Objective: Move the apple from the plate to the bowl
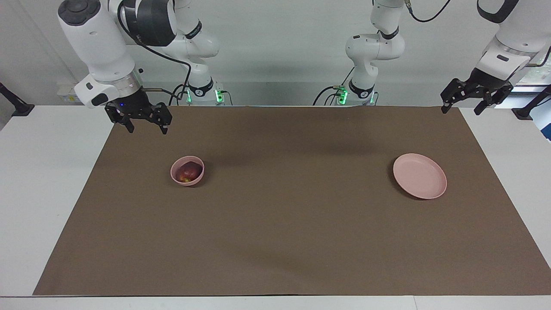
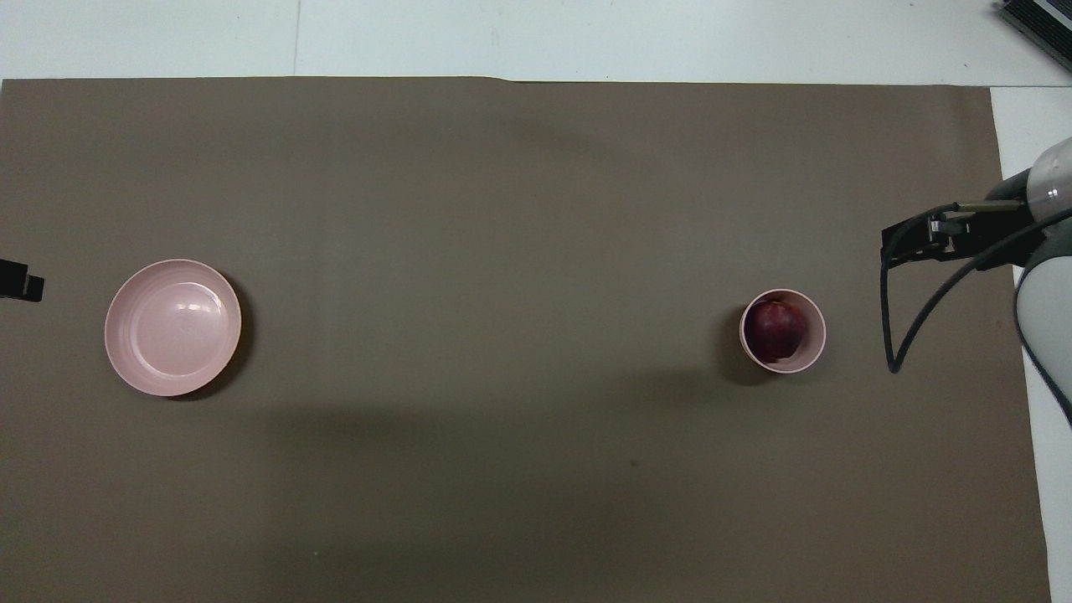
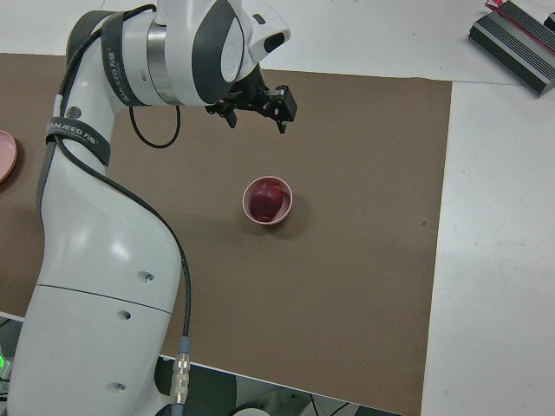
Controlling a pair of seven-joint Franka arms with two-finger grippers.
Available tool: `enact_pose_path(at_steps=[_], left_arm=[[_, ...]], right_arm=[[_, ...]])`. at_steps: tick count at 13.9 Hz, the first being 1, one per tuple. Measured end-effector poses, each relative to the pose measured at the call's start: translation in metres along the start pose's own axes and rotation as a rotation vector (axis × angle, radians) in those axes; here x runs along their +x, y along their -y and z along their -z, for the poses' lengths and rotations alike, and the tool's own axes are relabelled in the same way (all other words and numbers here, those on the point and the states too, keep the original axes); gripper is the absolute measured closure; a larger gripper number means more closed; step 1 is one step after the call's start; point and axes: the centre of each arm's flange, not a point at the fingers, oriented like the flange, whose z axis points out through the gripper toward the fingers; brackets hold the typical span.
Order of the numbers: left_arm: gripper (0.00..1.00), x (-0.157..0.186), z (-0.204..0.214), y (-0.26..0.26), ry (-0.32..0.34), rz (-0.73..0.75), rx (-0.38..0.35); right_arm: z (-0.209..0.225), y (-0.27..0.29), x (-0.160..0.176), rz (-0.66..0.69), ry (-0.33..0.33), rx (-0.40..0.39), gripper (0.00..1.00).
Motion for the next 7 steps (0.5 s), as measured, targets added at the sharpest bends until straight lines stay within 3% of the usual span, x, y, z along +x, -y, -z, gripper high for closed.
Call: enact_pose_path(at_steps=[7], left_arm=[[0.00,-0.001,0.003,-0.004,-0.004,-0.008,0.000]], right_arm=[[-0.001,-0.016,0.001,-0.028,0.002,0.000,0.00]])
